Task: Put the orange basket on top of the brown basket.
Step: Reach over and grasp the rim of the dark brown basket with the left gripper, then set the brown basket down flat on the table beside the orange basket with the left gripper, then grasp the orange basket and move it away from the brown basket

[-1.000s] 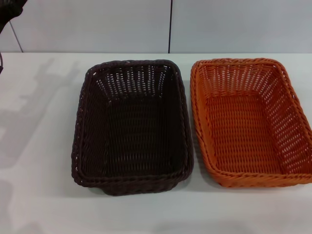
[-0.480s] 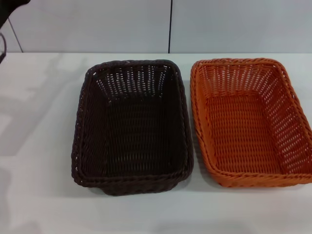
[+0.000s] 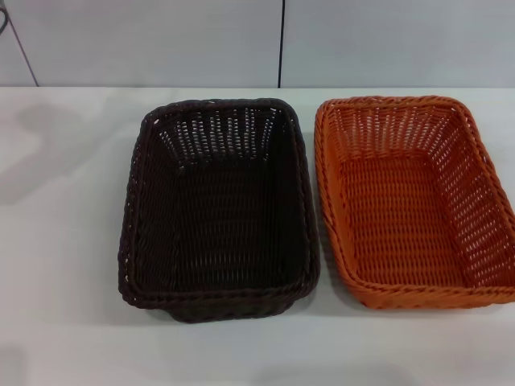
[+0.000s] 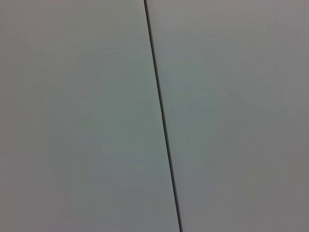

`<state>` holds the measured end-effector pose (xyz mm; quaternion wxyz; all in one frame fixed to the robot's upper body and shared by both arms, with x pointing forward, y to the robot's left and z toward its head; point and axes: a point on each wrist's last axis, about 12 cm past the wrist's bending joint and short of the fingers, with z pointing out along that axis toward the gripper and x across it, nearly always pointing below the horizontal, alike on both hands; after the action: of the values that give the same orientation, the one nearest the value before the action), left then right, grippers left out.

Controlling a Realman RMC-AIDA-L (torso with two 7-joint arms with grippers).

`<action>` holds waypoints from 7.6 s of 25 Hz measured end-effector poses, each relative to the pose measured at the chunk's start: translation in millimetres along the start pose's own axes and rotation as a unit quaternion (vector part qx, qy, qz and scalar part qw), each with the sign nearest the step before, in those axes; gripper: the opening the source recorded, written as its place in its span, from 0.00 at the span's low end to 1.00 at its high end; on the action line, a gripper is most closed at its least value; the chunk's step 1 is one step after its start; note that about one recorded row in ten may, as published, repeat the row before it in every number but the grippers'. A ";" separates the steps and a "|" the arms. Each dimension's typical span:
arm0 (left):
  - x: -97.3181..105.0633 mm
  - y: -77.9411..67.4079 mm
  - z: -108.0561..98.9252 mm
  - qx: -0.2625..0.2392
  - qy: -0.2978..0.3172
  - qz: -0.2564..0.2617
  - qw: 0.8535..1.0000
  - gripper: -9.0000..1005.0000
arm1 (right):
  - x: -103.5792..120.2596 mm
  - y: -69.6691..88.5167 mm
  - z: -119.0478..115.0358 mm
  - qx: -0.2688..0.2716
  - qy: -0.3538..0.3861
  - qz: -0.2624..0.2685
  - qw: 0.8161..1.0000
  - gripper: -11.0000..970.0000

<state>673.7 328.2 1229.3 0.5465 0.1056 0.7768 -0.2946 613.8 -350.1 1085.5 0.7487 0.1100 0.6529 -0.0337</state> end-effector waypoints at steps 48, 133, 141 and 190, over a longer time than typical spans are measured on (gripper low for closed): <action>84.4 -74.1 1.7 -0.165 0.373 -0.042 0.912 0.72 | -4.9 -15.8 2.0 0.018 -0.004 -0.003 1.000 0.62; 67.8 -105.8 58.4 0.176 0.381 0.175 0.891 0.25 | -5.2 -42.7 -12.3 0.052 -0.020 0.047 0.997 0.61; 78.0 -113.9 67.8 0.182 0.377 0.165 0.893 0.26 | -2.2 -45.5 -16.7 0.057 -0.017 0.049 0.997 0.61; 62.4 -85.1 41.3 0.185 0.024 0.072 0.980 0.83 | -85.7 -0.1 -6.7 -0.553 0.538 -0.297 0.563 0.60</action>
<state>641.1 226.2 1192.1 0.5184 0.2681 0.7121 -0.3904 594.8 -356.8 1169.1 0.1210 -0.5274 0.8218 0.1786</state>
